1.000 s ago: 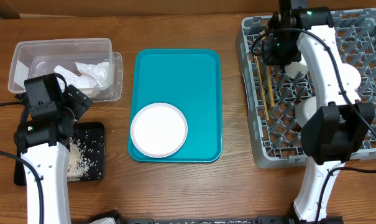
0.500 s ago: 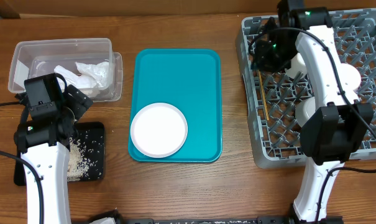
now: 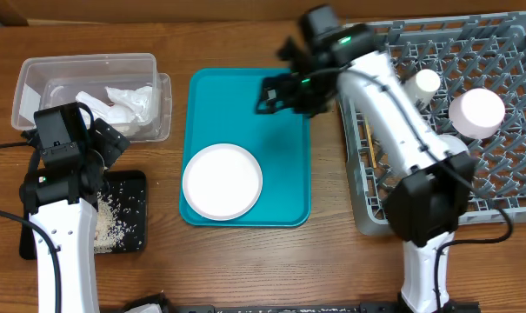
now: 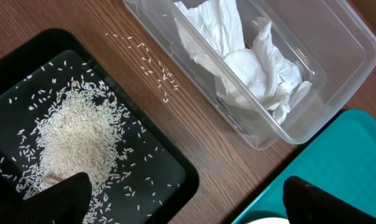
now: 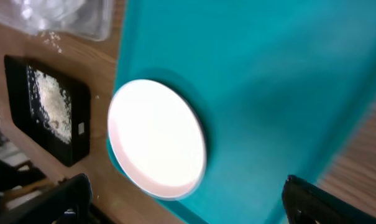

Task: Sort waste into correct bins and load items into the dishwasher
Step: 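Move the right gripper left over the white plate, then lower the right gripper onto the white plate's rim and grip it, then lift the white plate and stand it upright in the rack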

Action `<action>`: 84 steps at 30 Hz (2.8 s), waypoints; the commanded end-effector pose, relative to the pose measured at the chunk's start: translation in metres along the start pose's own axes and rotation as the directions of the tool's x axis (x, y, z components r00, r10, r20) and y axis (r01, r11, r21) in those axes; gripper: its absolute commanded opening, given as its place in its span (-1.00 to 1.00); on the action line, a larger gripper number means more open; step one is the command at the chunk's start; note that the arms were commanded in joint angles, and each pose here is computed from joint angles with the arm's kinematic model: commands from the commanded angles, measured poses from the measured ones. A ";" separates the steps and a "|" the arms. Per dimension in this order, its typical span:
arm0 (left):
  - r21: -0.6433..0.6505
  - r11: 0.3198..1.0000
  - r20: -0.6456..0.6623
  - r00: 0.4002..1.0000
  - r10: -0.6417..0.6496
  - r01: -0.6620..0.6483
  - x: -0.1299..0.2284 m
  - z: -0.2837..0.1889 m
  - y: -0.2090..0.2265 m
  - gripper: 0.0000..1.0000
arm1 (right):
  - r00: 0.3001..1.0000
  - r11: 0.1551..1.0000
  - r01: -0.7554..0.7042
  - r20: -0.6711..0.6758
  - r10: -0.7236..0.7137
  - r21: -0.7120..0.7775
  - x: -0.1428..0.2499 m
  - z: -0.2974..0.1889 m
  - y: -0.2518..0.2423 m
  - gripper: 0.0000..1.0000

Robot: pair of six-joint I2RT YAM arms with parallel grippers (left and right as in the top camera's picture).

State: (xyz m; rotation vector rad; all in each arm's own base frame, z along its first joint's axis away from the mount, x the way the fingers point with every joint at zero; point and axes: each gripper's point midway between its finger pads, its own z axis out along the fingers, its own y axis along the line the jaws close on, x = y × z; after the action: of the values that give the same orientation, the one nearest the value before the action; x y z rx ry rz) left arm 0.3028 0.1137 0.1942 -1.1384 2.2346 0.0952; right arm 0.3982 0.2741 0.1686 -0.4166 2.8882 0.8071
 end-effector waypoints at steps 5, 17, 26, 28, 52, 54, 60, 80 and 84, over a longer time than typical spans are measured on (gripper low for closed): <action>0.016 1.000 0.018 1.000 0.012 -0.012 -0.006 -0.006 -0.003 1.00 | 0.996 0.995 0.085 0.022 -0.087 0.047 0.016 0.030 0.050 1.00; 0.016 1.000 0.019 1.000 0.012 -0.012 -0.006 -0.006 -0.003 1.00 | 0.999 0.937 -0.035 0.049 0.019 0.348 0.039 0.076 0.001 0.72; 0.016 1.000 0.019 1.000 0.012 -0.012 -0.006 -0.006 -0.003 0.99 | 0.984 0.964 -0.126 -0.092 0.151 0.234 0.086 0.120 -0.003 0.20; 0.016 1.000 0.019 1.000 0.012 -0.012 -0.006 -0.006 -0.003 1.00 | 0.980 0.960 -0.146 -0.096 0.173 0.240 0.089 0.121 -0.003 0.14; 0.016 1.000 0.019 1.000 0.012 -0.012 -0.006 -0.006 -0.003 1.00 | 0.967 0.940 -0.213 -0.081 0.242 0.265 0.101 0.137 -0.014 -0.88; 0.016 1.000 0.019 1.000 0.012 -0.012 -0.006 -0.006 -0.003 1.00 | 0.966 0.938 -0.225 -0.069 0.251 0.263 0.093 0.128 -0.014 -0.92; 0.016 1.000 0.019 1.000 0.012 -0.012 -0.006 -0.006 -0.003 1.00 | 0.961 0.923 -0.271 0.025 0.274 0.273 0.050 0.072 -0.027 -0.92; 0.016 1.000 0.019 1.000 0.012 -0.012 -0.006 -0.006 -0.003 1.00 | 0.662 0.232 -0.737 0.748 0.055 0.635 -0.002 -0.278 -0.243 -0.92; 0.016 1.000 0.019 1.000 0.012 -0.012 -0.006 -0.006 -0.003 0.99 | 0.691 0.231 -0.705 0.723 0.013 0.670 -0.016 -0.283 -0.263 -0.92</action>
State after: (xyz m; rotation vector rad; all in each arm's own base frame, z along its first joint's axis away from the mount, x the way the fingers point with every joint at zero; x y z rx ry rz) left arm 0.3028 0.1139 0.1942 -1.1388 2.2344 0.0953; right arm 0.4767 -0.0712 0.2777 0.7231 2.2446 -0.6252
